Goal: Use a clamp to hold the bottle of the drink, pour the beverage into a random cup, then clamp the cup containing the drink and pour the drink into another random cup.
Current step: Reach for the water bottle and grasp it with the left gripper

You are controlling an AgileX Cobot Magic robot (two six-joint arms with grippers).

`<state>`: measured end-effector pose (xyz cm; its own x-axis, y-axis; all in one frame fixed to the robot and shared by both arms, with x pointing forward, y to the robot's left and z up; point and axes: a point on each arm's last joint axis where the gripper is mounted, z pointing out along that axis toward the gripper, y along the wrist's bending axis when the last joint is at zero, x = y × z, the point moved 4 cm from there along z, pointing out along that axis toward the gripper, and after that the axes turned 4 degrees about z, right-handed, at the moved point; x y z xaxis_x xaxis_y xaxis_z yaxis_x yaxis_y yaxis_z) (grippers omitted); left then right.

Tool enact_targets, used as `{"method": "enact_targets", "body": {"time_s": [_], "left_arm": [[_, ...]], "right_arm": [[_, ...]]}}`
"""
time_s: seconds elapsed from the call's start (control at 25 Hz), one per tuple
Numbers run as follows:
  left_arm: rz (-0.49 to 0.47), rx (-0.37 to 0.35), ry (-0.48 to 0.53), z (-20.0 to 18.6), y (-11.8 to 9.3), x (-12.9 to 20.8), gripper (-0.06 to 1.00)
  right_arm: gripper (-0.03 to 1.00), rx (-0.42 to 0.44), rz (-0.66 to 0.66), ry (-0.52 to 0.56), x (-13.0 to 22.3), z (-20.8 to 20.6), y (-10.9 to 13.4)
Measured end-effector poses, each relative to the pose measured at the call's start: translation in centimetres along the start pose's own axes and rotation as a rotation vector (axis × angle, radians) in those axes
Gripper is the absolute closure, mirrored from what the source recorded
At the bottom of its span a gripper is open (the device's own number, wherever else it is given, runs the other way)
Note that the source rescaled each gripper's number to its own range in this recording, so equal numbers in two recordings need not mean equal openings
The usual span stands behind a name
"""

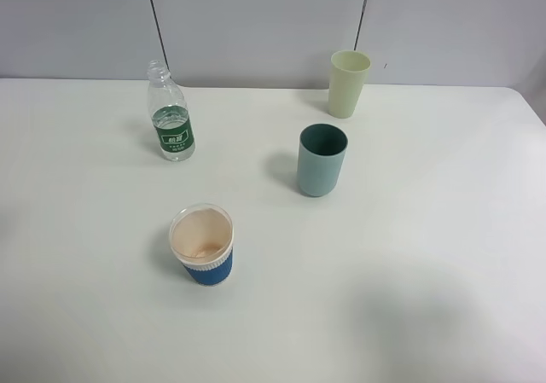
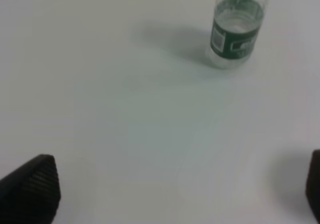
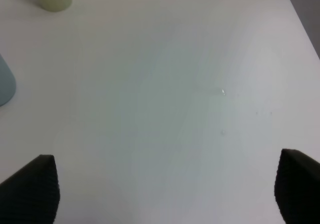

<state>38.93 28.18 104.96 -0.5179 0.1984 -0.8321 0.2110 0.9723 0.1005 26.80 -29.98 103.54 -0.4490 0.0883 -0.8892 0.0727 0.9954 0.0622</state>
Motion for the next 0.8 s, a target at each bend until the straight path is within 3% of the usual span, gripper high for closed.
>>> {"method": "enact_targets", "body": {"time_s": [0.48,0.8], "left_arm": [[0.002,0.052,0.228,6.9,0.0,1.4,-0.06],[0.050,0.112,0.335,11.0,-1.5,2.8,-0.06]], "right_arm": [[0.39,0.005,-0.003,0.000,0.0,0.0,-0.1],[0.39,0.000,0.000,0.000,0.0,0.0,0.0]]}}
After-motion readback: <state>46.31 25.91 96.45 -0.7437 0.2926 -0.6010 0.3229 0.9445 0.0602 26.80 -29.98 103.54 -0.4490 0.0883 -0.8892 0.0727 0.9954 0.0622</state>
